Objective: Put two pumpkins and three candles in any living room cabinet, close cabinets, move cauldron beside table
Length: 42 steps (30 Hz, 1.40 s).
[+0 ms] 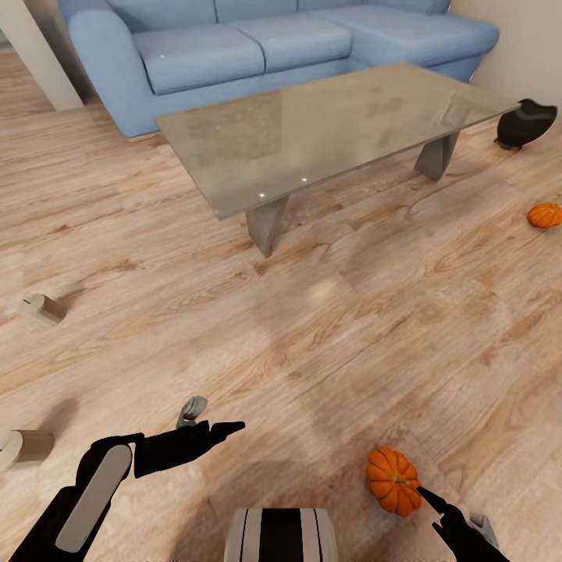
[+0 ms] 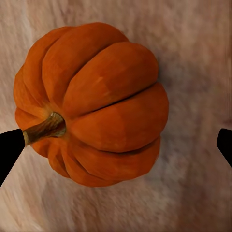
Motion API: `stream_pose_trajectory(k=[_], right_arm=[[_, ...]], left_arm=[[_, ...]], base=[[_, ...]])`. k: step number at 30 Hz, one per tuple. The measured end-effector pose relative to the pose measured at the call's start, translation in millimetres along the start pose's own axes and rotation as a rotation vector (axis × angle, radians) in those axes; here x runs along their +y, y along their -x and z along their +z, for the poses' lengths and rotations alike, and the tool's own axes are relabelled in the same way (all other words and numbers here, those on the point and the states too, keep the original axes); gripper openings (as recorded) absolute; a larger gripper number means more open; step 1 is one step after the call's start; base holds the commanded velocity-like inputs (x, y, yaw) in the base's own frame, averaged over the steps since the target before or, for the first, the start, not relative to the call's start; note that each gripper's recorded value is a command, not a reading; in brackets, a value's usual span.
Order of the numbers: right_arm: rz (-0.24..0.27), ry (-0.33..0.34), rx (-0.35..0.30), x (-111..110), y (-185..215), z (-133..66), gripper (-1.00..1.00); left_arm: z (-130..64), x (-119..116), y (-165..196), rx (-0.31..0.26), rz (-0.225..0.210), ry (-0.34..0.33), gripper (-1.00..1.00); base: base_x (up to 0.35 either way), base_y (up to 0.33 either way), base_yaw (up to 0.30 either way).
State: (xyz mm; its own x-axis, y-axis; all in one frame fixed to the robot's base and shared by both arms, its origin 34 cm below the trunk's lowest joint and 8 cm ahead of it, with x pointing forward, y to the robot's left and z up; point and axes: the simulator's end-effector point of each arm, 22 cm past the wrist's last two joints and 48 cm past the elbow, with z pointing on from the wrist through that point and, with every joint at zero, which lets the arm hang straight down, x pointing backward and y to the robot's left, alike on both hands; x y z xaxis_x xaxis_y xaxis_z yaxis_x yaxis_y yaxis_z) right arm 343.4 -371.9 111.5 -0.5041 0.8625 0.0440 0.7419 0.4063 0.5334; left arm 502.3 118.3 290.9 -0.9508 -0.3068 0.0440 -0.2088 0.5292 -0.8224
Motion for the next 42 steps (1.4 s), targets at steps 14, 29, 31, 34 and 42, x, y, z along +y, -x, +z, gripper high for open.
stream_pose_trajectory(k=[14,29,31,34,42], right_arm=[[0.015,-0.049,0.022,-25,-10,3.4,1.0],[0.019,-0.068,0.029,-34,-14,4.3,1.0],[0.019,-0.068,0.029,-34,-14,4.3,1.0],[0.019,-0.068,0.029,-34,-14,4.4,1.0],[0.02,-0.068,0.031,-34,-14,4.4,1.0]], left_arm=[[11.6,23,-11,0.03,-0.045,0.017,1.0],[15.3,31,-15,0.041,-0.062,0.023,1.0],[15.1,31,-15,0.041,-0.062,0.023,1.0],[15.0,31,-14,0.04,-0.062,0.023,1.0],[15.1,31,-15,0.041,-0.062,0.023,1.0]], base=[[0.0,0.0,0.0],[0.0,0.0,0.0],[0.0,0.0,0.0],[0.047,0.042,0.0],[0.121,0.1,0.0]])
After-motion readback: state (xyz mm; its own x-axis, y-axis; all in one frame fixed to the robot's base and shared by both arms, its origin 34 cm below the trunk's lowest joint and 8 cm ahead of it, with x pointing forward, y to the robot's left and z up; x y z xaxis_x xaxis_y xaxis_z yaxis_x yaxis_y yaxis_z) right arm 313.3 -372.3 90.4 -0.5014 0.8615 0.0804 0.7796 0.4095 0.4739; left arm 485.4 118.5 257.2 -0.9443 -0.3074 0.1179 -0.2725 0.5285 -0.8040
